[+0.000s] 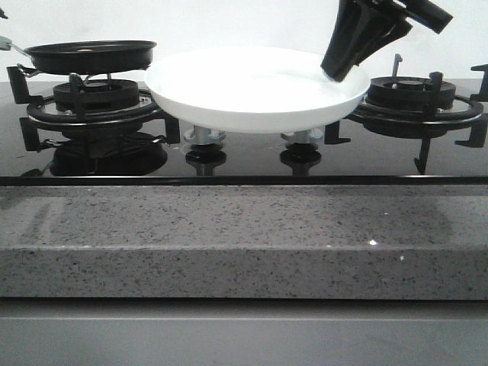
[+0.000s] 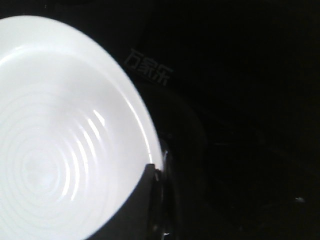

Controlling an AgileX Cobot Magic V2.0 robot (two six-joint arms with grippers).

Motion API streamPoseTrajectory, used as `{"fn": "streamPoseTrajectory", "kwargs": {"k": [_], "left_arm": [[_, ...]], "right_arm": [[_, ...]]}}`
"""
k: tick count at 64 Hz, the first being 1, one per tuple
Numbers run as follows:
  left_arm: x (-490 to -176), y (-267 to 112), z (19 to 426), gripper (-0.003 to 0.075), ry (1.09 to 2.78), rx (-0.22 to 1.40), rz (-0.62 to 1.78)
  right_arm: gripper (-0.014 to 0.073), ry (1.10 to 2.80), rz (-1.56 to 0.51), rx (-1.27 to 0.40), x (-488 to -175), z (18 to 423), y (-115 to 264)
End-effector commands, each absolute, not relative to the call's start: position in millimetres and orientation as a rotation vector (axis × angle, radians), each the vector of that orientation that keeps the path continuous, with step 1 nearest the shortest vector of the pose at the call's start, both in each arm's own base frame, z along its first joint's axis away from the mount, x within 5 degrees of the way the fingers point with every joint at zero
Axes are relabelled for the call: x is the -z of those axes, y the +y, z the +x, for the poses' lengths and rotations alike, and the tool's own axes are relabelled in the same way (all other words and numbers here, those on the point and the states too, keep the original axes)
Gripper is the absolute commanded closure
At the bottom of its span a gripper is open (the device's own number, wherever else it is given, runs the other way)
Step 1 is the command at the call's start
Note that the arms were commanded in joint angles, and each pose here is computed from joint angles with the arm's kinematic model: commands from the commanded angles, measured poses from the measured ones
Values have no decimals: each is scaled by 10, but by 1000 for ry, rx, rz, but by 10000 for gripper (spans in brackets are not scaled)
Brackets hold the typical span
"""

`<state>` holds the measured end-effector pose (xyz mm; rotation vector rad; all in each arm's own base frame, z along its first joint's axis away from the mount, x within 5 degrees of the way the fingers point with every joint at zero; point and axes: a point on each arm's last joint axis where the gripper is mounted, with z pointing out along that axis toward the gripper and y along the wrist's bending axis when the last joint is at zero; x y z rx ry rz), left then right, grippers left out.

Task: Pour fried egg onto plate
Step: 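Grasp the pale green pan handle with the left gripper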

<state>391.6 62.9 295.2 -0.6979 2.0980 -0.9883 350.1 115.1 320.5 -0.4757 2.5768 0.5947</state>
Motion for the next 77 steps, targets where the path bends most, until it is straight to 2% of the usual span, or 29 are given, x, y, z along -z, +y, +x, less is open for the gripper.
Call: {"fn": "streamPoseTrajectory", "kwargs": {"k": [1, 17, 37, 51, 59, 77], "left_arm": [[-3258, 612, 3881, 180, 1997, 1015, -672], [-3266, 610, 3884, 465, 1987, 1027, -679], [-3289, 611, 3894, 741, 1954, 1055, -703], [-3397, 610, 3880, 739, 1866, 1167, -692], [-3605, 561, 3801, 739, 1772, 1264, -598], [-4076, 296, 3476, 739, 1726, 1187, -334]], "right_arm": [[653, 2460, -458, -627, -3505, 3419, 1151], [653, 2460, -458, -627, -3505, 3419, 1151], [653, 2460, -458, -627, -3505, 3419, 1151], [653, 2460, -458, -627, -3505, 3419, 1151], [653, 2460, -458, -627, -3505, 3419, 1151], [653, 2460, -458, -627, -3505, 3419, 1151]]}}
